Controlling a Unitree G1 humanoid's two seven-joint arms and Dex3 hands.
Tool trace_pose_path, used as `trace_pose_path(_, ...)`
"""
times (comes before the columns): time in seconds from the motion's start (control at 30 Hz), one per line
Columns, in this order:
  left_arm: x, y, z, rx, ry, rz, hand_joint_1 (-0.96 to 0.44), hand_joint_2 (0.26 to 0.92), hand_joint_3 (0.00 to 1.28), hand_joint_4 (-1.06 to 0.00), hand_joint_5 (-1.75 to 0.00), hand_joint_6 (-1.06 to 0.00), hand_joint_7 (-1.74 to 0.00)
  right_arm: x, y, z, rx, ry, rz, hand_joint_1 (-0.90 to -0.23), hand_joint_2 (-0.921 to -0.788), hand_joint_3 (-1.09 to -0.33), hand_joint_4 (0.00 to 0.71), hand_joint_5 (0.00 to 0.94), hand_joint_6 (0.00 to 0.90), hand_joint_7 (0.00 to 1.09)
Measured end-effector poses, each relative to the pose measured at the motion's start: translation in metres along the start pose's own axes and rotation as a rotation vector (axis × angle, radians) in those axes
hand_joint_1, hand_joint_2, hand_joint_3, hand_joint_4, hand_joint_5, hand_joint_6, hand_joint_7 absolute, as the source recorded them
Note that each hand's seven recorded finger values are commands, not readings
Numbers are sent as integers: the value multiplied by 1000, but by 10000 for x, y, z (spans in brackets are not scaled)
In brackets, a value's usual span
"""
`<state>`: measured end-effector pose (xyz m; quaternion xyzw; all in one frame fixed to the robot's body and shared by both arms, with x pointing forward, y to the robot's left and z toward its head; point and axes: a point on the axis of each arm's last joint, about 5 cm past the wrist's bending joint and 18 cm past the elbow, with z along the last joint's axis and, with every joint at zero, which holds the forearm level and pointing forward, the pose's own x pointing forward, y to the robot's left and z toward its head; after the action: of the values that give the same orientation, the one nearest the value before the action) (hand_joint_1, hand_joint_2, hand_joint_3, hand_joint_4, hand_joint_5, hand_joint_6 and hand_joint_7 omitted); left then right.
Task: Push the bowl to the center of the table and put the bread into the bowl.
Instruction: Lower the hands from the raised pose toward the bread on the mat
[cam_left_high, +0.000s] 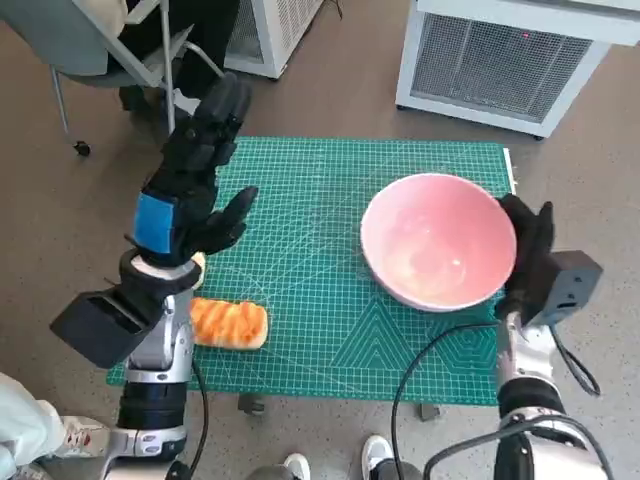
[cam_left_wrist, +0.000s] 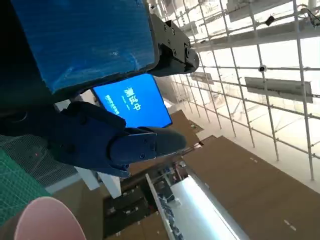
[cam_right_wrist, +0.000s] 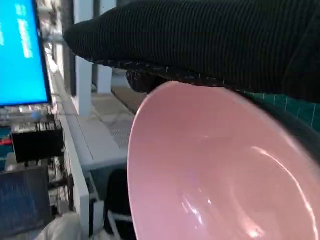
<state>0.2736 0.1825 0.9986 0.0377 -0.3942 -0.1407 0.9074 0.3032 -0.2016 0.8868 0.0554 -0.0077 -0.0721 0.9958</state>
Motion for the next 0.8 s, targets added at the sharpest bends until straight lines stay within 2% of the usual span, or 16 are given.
trace_pose_path(0.47, -30, 10, 42, 32, 3, 33, -553, 921, 388, -259, -1, -386, -24, 100, 277, 104, 79, -25, 85, -509, -921, -856, 202, 2, 97, 342)
trace_pose_path(0.67, -53, 11, 44, 44, 11, 35, -552, 921, 388, -261, -2, -394, -27, 136, 398, 154, 76, -32, 120, -495, -921, -864, 185, 0, 108, 272)
trace_pose_path(0.8, -67, 16, 49, 46, 15, 35, -552, 921, 387, -261, -1, -390, -25, 155, 463, 176, 67, -19, 131, -482, -921, -868, 201, 4, 132, 239)
